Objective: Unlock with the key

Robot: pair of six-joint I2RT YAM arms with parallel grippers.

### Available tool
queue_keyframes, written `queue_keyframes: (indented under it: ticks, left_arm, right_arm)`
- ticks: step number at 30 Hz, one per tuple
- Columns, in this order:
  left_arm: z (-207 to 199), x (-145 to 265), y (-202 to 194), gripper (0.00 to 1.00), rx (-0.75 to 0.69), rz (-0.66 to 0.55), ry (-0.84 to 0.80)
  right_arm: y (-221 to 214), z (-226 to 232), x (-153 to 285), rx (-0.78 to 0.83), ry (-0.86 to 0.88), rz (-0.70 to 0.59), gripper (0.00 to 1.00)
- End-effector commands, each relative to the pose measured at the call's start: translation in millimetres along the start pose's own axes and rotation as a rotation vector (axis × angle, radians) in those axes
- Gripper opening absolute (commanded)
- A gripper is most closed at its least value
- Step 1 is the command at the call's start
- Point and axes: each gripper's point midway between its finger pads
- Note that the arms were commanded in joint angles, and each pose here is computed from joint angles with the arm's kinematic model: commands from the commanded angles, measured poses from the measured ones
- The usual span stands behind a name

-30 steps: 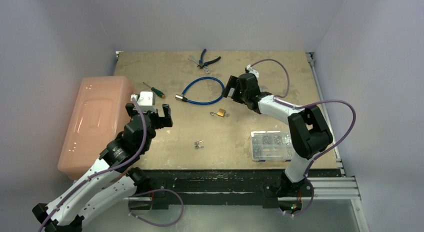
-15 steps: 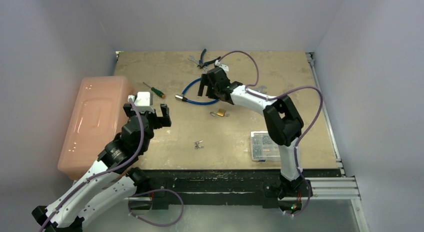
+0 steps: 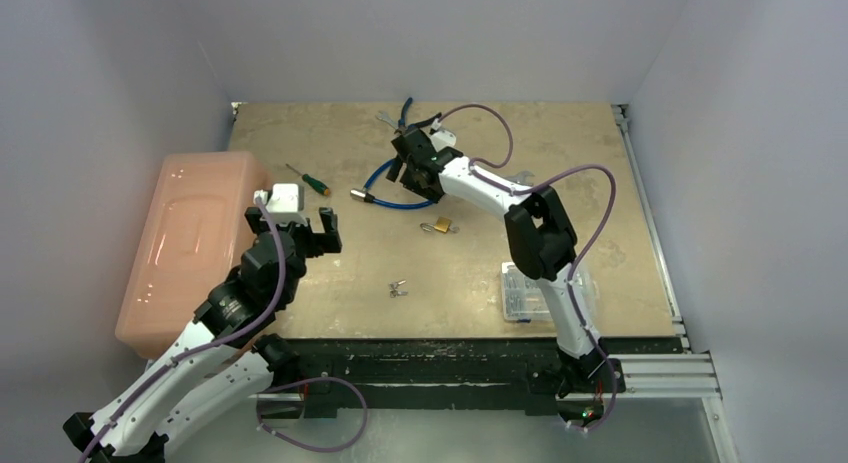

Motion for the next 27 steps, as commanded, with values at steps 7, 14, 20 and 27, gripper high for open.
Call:
queue_keyframes:
  ticks: [7,14,20,27]
  left_arm:
    - [2,1,10,0.99,0.003,-0.031,0.004]
    - [3,1,10,0.99,0.003,-0.030,0.006]
    - [4,1,11,0.98,0.004,-0.034,0.006]
    - [4,2,11,0.99,0.005,-0.035,0.003]
  right_arm:
    - [-12,-33,7,-0.026,-0.254,0.017,0.87]
    - [-23,-32,-9,0.019,-0.253,0.039,0.72]
    - [-28,-26,-22,0.102,-0.193,0.033,0.28]
    - [-36,-30,-31,0.211,-0.174,0.039,0.00]
Point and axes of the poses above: each gripper's point midway between its finger pads, its own x axis back along the fingers, its own z axis along the line the jaws close on, y = z × x, and after that the axes turned 14 degrees about x, right-handed
